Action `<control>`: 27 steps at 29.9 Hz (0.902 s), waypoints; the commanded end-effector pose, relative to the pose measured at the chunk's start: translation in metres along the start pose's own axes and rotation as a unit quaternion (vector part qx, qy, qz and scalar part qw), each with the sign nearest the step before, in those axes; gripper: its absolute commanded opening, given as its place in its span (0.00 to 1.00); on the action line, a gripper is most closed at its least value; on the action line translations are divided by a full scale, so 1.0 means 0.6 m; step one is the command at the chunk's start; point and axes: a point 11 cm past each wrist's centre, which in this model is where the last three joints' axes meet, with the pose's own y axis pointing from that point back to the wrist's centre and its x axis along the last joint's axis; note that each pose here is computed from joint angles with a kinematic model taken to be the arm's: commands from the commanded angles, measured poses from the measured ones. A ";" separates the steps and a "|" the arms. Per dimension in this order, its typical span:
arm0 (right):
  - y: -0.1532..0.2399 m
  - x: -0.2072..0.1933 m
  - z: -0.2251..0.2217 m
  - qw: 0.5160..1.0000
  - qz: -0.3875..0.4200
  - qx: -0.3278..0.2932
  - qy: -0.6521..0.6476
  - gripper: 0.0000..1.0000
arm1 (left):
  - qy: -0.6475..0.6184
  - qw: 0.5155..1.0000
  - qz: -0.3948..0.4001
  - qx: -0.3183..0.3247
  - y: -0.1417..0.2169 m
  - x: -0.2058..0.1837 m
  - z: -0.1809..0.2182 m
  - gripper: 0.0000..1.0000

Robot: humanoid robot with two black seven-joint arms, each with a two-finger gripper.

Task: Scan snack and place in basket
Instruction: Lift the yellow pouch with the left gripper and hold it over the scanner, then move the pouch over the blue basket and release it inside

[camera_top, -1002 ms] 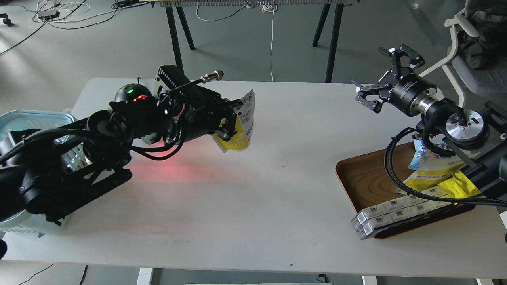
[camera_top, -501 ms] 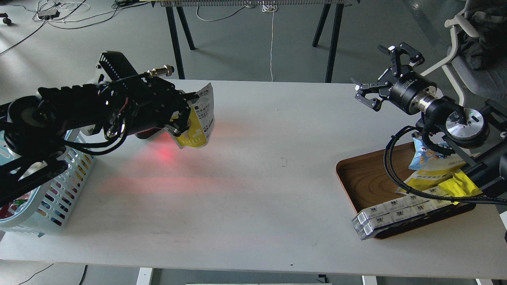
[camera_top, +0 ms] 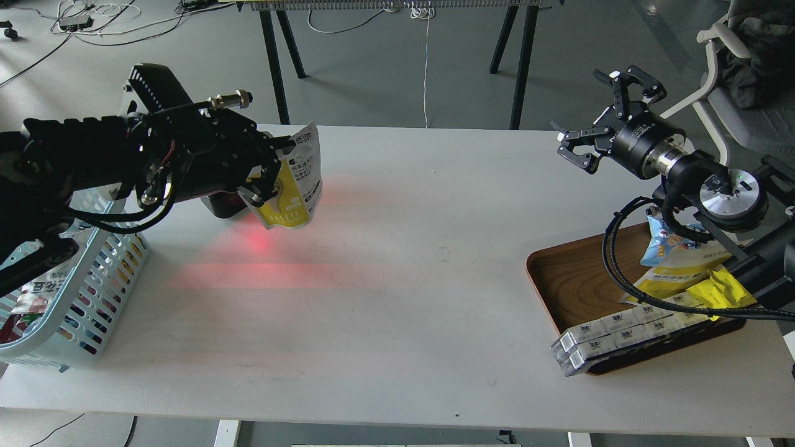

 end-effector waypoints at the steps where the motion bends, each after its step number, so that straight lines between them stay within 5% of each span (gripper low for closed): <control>1: 0.000 0.000 0.001 1.000 0.000 -0.001 0.000 0.96 | 0.001 1.000 -0.002 -0.005 0.000 -0.003 0.002 0.00; 13: 0.000 0.001 0.002 1.000 0.000 -0.001 0.000 0.96 | -0.007 1.000 0.003 0.026 0.025 0.008 -0.032 0.00; 27: 0.001 0.003 0.004 1.000 0.001 0.000 -0.003 0.96 | -0.035 0.984 -0.032 0.171 0.245 0.028 -0.197 0.00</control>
